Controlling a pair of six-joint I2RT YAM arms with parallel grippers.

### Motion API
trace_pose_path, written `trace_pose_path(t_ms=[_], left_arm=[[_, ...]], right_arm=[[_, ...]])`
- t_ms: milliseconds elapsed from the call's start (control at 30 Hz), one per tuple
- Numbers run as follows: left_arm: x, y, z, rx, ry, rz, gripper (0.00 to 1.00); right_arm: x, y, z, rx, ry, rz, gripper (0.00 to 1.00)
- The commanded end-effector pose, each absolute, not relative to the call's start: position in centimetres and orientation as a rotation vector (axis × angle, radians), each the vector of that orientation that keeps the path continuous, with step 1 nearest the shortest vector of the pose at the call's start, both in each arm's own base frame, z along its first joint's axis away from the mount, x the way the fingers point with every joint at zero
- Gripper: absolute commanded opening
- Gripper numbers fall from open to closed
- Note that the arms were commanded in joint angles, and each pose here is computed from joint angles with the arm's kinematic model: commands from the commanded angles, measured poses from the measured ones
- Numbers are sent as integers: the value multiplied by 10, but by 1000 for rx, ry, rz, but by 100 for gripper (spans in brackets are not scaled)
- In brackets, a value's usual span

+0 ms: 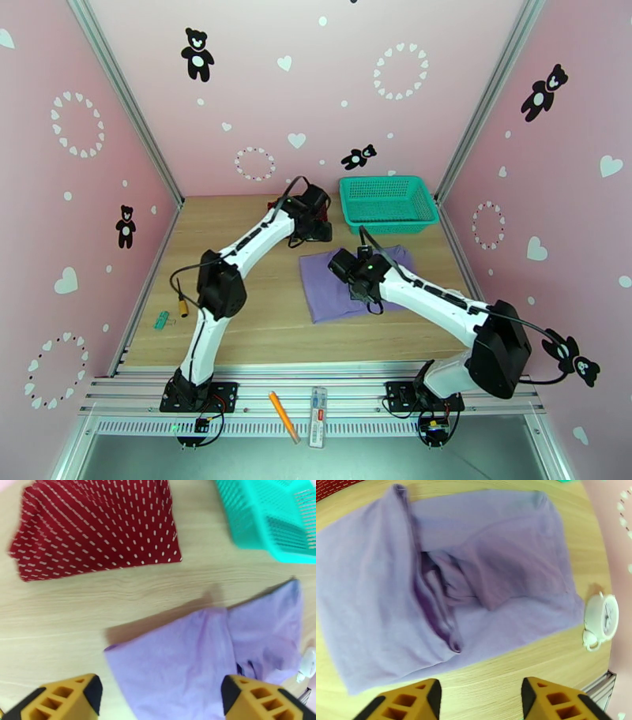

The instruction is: Fold and stack the mixed laundry pile

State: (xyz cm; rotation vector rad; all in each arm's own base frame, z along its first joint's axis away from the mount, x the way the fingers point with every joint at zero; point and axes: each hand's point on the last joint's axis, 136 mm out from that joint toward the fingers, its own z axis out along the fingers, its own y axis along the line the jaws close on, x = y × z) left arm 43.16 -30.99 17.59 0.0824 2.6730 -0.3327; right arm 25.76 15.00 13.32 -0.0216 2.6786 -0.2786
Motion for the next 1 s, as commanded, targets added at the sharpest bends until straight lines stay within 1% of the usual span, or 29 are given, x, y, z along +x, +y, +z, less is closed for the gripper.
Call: trace_pose_path(t_ms=[0,67,100,133,167,200,233,300,333,400,500,633,767,833,967], left_arm=[[435,-299,189,90,2619,-314,82],[429,-292,174,81,2666,-294,69],[427,-288,163,68,2694,-293,62],[425,-284,148,50,2725,-289,60],[425,-280,137,29,2749,-287,60],[424,-276,122,5,2783,-286,60],[423,-274,110,-11,2806,-290,62],[424,-270,90,-30,2842,-269,70],[425,-269,83,-34,2854,-260,74],[425,-271,73,-35,2875,-267,76],[425,-274,59,-36,2900,-267,76],[422,-276,35,-39,2946,-265,74],[417,-277,14,-45,2981,-277,67],[414,-279,8,-44,2990,-289,65],[413,-281,-3,-48,3004,-294,55]], right_arm=[[269,190,135,-169,2708,-86,40],[274,207,129,-194,2733,-29,26],[276,215,125,-196,2750,0,21],[277,223,120,-189,2765,37,19],[277,230,115,-182,2781,72,19],[275,241,109,-182,2801,123,20],[272,253,104,-194,2814,169,25],[263,274,95,-249,2836,195,40],[256,285,92,-291,2843,187,46],[243,302,82,-375,2862,145,50],[229,314,65,-443,2887,37,51],[223,319,45,-448,2923,-40,49],[222,317,39,-459,2925,-127,48],[222,315,38,-465,2918,-168,48],[221,313,37,-475,2913,-209,48]])
